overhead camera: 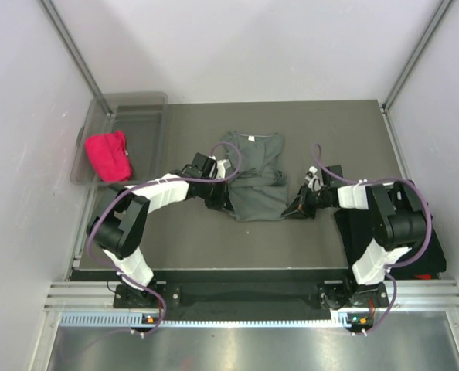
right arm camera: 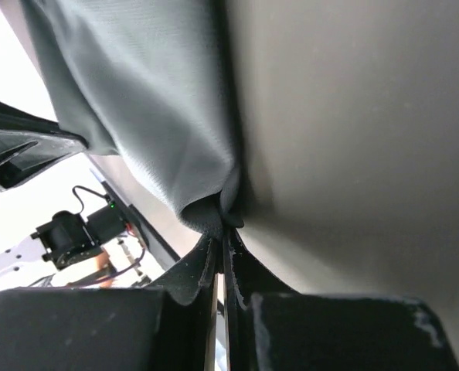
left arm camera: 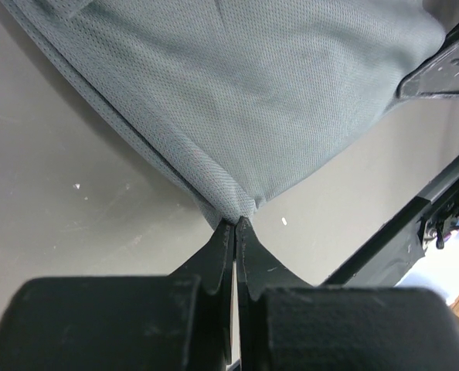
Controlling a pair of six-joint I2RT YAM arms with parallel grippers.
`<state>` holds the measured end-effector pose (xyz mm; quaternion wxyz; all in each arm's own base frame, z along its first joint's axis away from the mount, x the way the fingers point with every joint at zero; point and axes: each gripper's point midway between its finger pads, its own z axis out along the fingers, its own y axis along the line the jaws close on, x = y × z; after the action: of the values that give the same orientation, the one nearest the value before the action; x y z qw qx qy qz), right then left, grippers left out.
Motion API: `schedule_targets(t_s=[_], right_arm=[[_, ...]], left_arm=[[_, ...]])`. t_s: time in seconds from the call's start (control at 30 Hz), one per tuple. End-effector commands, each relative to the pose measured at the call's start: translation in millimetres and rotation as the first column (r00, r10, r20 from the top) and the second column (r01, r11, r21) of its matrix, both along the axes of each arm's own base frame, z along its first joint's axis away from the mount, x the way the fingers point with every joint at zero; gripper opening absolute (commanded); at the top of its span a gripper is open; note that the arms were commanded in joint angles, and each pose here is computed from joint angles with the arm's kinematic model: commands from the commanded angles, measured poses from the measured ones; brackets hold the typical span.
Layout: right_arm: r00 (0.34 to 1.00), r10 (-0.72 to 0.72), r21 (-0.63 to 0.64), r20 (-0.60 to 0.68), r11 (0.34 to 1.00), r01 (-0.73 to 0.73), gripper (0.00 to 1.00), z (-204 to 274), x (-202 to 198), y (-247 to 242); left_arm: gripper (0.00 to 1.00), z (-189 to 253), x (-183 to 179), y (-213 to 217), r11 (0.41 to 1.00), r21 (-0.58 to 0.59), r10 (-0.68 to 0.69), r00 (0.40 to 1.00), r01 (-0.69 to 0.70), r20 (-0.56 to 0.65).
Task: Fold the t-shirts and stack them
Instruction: Fold the tshirt
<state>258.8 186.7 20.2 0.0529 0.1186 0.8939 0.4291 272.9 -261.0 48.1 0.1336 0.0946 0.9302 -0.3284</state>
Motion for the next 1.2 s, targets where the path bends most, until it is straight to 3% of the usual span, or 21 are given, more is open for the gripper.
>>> schedule_targets(t_s=[0.0,0.13,0.47,0.7,1.17], right_arm=[[0.988,0.029,-0.003,0.149,1.0,-0.029,0.0,28,10,3],[0.961,0.042,0.019,0.274,0.999,-0.049,0.0,66,13,4],[0.922,0.056,0.011,0.383,0.998,-0.065,0.0,99,14,-2],[0.855,0.1,-0.002,0.51,0.993,-0.115,0.0,134,31,1],[0.795,0.115,0.001,0.596,0.99,-0.144,0.0,168,74,9]], left_arm=[[0.0,33,7,-10,0.997,-0.066,-0.044,0.996,0.049,0.075],[0.0,62,12,-17,0.988,-0.123,-0.081,0.988,0.097,0.129],[0.0,102,15,-10,0.982,-0.179,-0.038,0.988,0.065,0.151],[0.0,125,22,-7,0.975,-0.213,-0.023,0.983,0.062,0.18],[0.0,144,49,17,0.973,-0.231,0.072,0.968,-0.015,0.24]])
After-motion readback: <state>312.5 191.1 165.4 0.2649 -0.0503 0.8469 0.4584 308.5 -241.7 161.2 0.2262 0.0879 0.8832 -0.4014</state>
